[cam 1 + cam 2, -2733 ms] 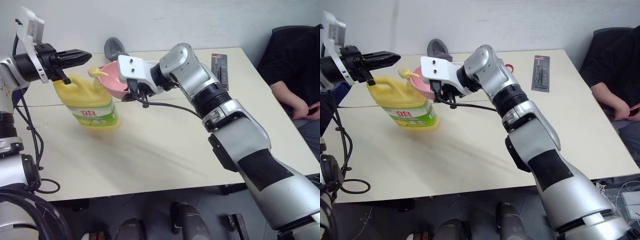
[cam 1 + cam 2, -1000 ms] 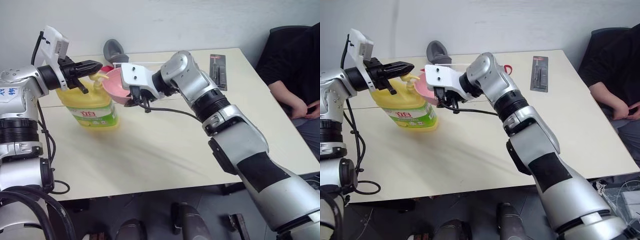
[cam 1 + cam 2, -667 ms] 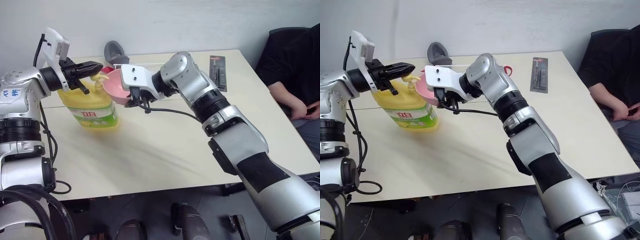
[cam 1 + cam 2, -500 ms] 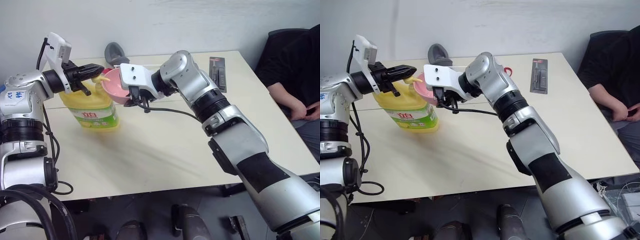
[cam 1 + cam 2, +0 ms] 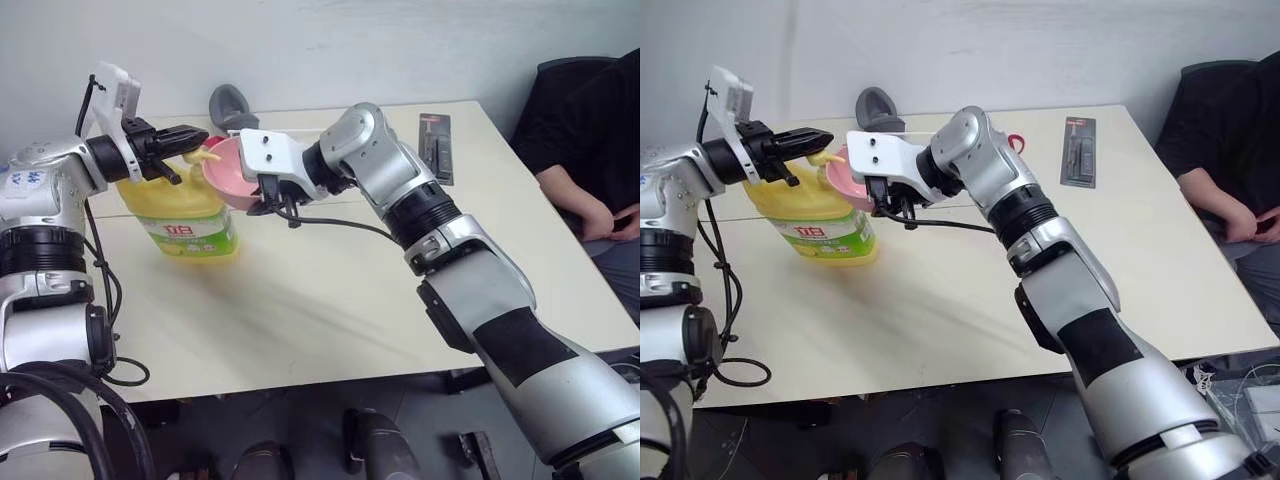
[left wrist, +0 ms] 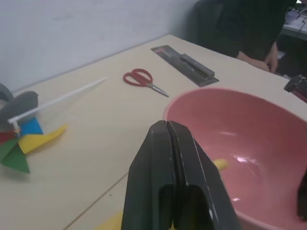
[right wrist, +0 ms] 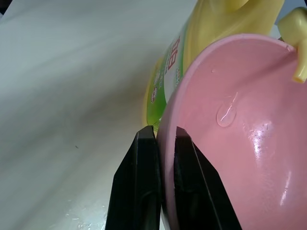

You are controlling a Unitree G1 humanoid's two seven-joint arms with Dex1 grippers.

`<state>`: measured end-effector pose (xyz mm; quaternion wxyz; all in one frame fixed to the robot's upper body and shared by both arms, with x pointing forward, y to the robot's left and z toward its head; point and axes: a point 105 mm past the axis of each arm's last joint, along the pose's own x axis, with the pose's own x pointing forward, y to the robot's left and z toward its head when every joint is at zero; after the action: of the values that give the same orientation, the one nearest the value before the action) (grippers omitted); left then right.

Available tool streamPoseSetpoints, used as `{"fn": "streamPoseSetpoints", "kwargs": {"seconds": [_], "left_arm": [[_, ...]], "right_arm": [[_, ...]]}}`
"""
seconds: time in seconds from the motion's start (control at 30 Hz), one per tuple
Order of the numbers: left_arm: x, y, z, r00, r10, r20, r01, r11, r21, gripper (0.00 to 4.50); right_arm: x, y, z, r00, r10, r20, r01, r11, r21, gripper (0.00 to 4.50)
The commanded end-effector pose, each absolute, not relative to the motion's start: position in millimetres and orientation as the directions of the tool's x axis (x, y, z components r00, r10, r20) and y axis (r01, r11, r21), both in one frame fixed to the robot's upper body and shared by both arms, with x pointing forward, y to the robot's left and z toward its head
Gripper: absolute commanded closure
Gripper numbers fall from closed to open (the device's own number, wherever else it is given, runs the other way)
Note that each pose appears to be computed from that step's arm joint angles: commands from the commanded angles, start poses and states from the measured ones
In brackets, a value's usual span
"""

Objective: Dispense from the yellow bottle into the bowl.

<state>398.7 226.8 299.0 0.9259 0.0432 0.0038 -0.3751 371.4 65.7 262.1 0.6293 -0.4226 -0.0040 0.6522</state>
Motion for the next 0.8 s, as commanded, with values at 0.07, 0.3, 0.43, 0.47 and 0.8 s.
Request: {"fn": "streamPoseSetpoints", "kwargs": {"seconds": [0.07,0.3,0.43,0.47,0.8], "left_arm": [[382.9,224.6,323.6,0.689,-0.725,-0.011,0.722,0.684,0.106,4.08],[366.7,227.1,344.6,0.689,-0.724,0.025,0.707,0.679,0.198,2.01],[354.1,230.3,374.9,0.684,-0.723,0.102,0.688,0.685,0.241,0.78],[348.9,230.3,380.0,0.673,-0.732,0.11,0.693,0.675,0.253,0.78],[290.3,234.8,365.3,0.583,-0.812,0.016,0.778,0.564,0.278,0.78]], "right_arm": [[364.4,67.0,279.1,0.14,0.85,-0.507,-0.785,-0.216,-0.58,4.5],[362.7,58.2,287.5,0.141,0.856,-0.497,-0.779,-0.214,-0.589,4.5],[360.0,47.0,291.9,0.143,0.854,-0.5,-0.771,-0.221,-0.598,4.5],[359.0,42.8,293.3,0.143,0.856,-0.497,-0.772,-0.218,-0.597,4.5],[342.8,-36.5,276.0,0.236,0.849,-0.472,-0.824,-0.082,-0.56,4.5]]}}
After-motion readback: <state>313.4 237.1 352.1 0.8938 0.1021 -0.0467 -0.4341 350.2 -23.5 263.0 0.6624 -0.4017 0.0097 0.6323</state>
